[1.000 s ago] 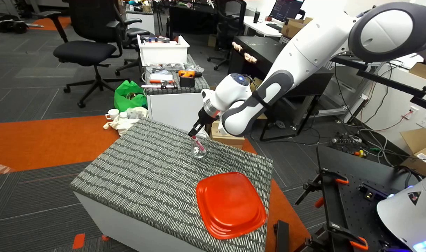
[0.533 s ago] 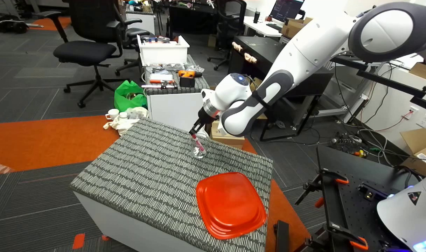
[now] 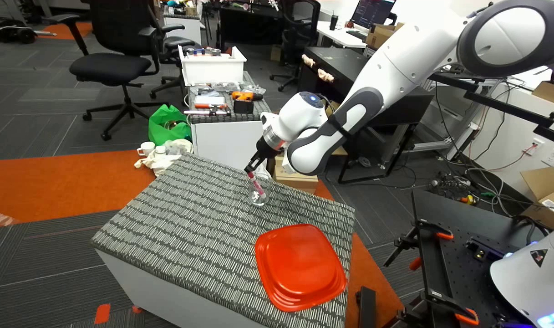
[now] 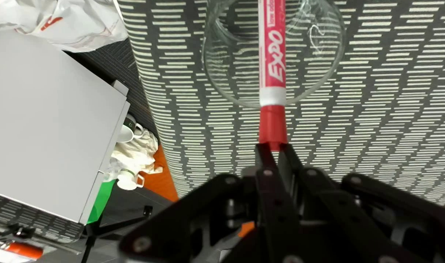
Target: Remove the pen from the cup
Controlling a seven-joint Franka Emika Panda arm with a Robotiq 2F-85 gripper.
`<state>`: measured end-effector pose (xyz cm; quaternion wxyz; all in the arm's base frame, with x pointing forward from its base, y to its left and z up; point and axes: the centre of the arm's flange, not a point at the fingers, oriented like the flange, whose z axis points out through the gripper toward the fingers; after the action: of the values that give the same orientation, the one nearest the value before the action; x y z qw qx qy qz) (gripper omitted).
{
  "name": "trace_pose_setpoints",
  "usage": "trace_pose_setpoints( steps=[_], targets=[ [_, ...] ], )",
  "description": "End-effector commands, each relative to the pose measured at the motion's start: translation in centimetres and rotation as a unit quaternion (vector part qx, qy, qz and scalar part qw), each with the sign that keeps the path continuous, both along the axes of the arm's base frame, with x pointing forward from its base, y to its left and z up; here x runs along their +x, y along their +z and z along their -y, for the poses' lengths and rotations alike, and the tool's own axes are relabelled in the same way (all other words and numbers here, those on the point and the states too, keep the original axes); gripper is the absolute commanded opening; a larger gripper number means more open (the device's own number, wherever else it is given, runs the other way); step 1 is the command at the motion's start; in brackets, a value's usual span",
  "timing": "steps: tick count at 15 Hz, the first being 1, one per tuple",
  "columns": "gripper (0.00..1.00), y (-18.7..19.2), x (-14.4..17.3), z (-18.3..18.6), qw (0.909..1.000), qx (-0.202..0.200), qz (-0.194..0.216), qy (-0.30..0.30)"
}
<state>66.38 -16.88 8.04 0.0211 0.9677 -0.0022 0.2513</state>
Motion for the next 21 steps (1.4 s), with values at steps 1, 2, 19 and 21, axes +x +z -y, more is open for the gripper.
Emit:
trace_pose_setpoints(
  steps=[1, 2, 19, 21],
  targets=[
    [0.02, 3.9, -1.8, -1.4, 0.9999, -0.014, -0.002, -0.008],
    [0.02, 5.0, -2.3, -1.7, 0.9997, -0.02, -0.003, -0.012],
    [0.02, 12.7, -1.9, -8.6, 0.9944, -0.052, 0.082, 0.043],
    [0.02, 12.1, -1.5, -9.7, 0.9948, -0.044, 0.073, 0.056]
  ],
)
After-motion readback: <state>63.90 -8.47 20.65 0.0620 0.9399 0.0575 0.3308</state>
